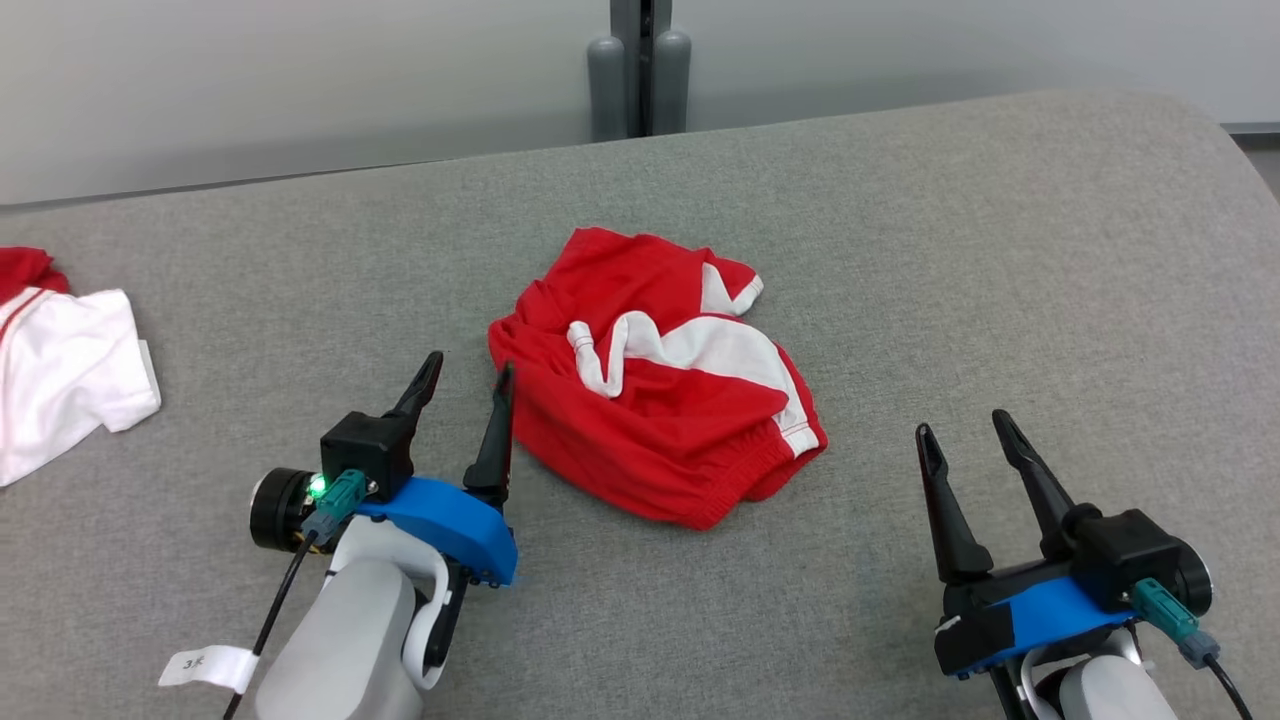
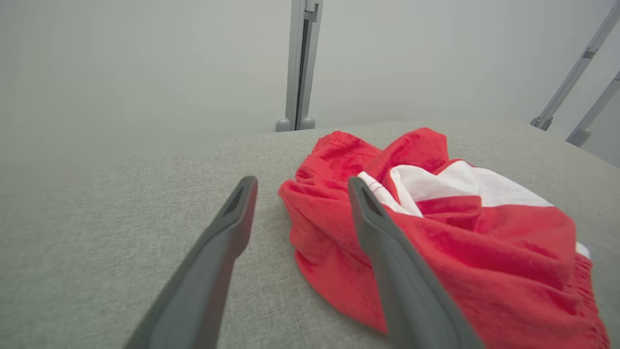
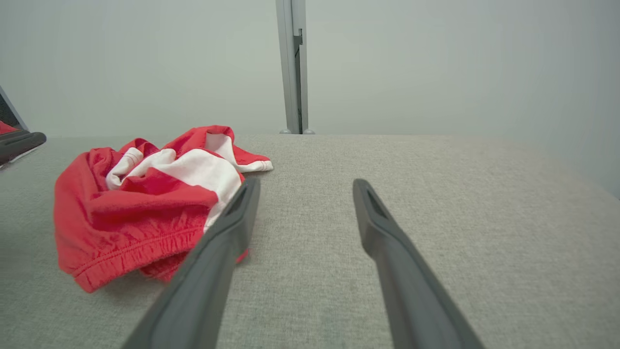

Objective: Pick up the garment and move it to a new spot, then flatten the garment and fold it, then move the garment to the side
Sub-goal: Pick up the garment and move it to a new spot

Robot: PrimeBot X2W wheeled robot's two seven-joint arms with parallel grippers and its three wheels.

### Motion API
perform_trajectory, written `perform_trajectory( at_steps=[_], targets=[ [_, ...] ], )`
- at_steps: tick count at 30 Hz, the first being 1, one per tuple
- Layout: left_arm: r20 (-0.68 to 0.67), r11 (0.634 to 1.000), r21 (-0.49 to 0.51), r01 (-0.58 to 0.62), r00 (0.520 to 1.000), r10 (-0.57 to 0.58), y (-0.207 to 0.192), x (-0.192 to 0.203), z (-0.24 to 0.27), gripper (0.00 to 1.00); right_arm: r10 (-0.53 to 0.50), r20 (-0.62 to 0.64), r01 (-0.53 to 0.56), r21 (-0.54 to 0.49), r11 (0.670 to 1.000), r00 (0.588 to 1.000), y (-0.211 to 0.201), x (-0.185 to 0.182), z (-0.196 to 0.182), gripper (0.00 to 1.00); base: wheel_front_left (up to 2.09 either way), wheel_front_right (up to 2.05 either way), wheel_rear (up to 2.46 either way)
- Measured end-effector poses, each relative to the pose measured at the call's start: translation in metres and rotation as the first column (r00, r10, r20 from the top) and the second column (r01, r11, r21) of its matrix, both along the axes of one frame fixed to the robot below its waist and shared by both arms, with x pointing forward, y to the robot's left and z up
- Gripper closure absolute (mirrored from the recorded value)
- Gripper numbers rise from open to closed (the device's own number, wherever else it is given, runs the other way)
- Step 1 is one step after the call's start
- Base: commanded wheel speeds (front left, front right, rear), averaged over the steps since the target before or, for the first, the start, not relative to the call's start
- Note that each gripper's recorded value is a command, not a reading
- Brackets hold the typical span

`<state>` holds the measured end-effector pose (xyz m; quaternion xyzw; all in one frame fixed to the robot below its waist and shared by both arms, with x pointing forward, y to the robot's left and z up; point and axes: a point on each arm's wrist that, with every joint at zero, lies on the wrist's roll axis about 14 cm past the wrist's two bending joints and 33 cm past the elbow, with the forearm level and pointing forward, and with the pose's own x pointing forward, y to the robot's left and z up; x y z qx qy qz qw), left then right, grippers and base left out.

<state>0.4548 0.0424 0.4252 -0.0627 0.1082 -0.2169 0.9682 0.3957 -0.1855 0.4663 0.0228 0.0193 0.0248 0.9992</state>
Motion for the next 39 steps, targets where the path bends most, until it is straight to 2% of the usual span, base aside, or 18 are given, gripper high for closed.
perform_trajectory(
  at_steps=[12,23,39],
  targets=[
    [0.097,0.995,0.003,-0.097,0.991,0.096,0.043,-0.031,0.027,0.00,0.048,0.054,-0.047,-0.027,0.999,0.997,0.015,-0.004,0.019,0.00,0.00,0.00,0.00],
    [0.043,0.971,-0.046,-0.234,0.971,0.236,0.069,-0.079,0.016,0.00,0.064,0.041,-0.064,0.002,0.998,0.997,0.023,-0.026,0.015,0.00,0.00,0.00,0.00],
    [0.013,0.948,-0.065,-0.310,0.950,0.312,0.086,-0.102,0.010,0.00,0.073,0.010,-0.073,0.037,0.997,0.997,0.028,-0.039,0.005,0.00,0.00,0.00,0.00]
  ],
)
